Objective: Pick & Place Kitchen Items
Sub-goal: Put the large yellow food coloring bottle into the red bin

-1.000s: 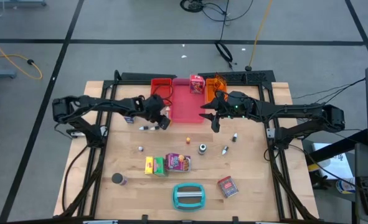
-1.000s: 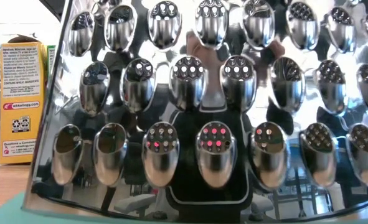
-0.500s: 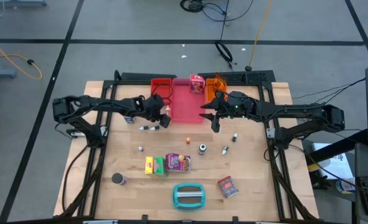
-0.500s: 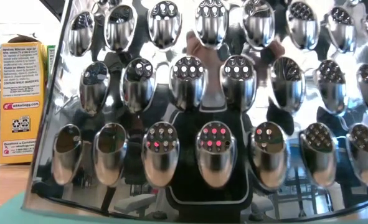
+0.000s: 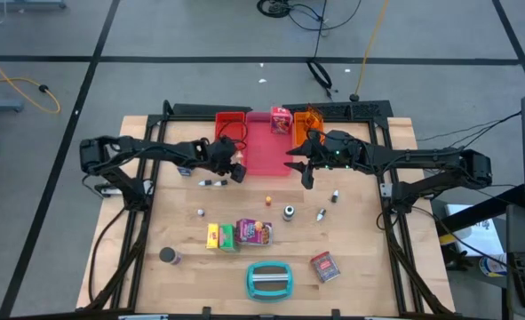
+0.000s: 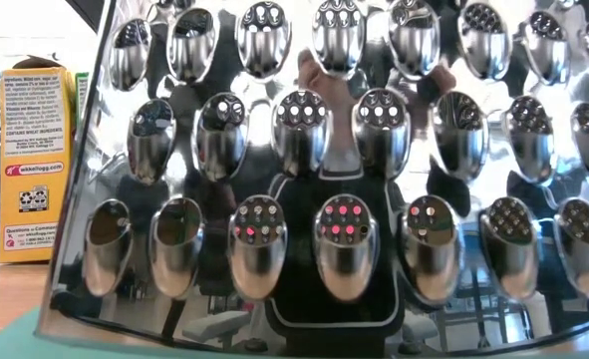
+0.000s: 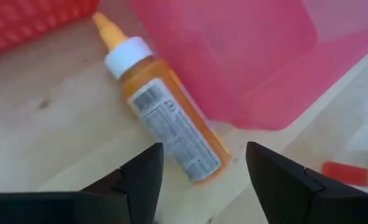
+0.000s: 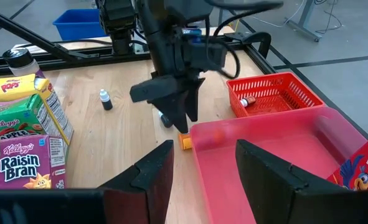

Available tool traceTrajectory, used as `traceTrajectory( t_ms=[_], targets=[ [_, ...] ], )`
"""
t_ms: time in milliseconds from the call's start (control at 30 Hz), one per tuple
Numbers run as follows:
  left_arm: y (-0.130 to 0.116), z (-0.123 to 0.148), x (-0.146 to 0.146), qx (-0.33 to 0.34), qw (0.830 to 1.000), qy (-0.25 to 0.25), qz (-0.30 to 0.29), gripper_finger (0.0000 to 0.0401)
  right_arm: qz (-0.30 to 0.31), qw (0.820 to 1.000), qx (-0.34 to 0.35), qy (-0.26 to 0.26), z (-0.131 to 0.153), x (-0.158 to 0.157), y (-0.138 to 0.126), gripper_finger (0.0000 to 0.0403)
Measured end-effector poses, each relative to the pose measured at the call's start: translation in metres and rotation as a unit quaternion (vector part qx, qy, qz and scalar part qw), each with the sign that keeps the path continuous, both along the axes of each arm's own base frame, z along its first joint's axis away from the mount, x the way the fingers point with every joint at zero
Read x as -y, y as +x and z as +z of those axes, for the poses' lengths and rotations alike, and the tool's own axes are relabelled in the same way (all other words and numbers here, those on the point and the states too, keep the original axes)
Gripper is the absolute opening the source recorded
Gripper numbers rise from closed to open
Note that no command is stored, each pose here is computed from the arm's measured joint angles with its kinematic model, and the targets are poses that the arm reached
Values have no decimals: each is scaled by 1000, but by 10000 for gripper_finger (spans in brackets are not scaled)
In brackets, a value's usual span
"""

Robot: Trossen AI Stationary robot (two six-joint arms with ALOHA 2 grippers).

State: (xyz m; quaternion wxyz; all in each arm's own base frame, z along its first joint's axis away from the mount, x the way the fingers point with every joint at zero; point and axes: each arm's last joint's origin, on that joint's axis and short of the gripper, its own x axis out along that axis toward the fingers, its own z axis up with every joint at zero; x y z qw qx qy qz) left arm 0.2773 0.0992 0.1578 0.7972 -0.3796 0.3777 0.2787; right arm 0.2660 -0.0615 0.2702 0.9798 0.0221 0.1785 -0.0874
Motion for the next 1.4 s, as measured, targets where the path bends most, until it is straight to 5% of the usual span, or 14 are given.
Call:
traceTrajectory(
  t_ms=[267,467,867,1400],
  targets=[
    [5,-20,-5,-13,999,-27,14,228,1,1000,0,0,0,-1,0,165],
    [5,-22,-7,-26,999,1,19,219,2,1000,0,0,0,-1,0,164],
    [-1,-25,-5,-67,997,4,23,116,4,1000,-1,2,0,-2,0,164],
    [-23,-1,2,-105,994,-2,43,114,3,1000,-4,2,-1,-2,0,164]
  ],
)
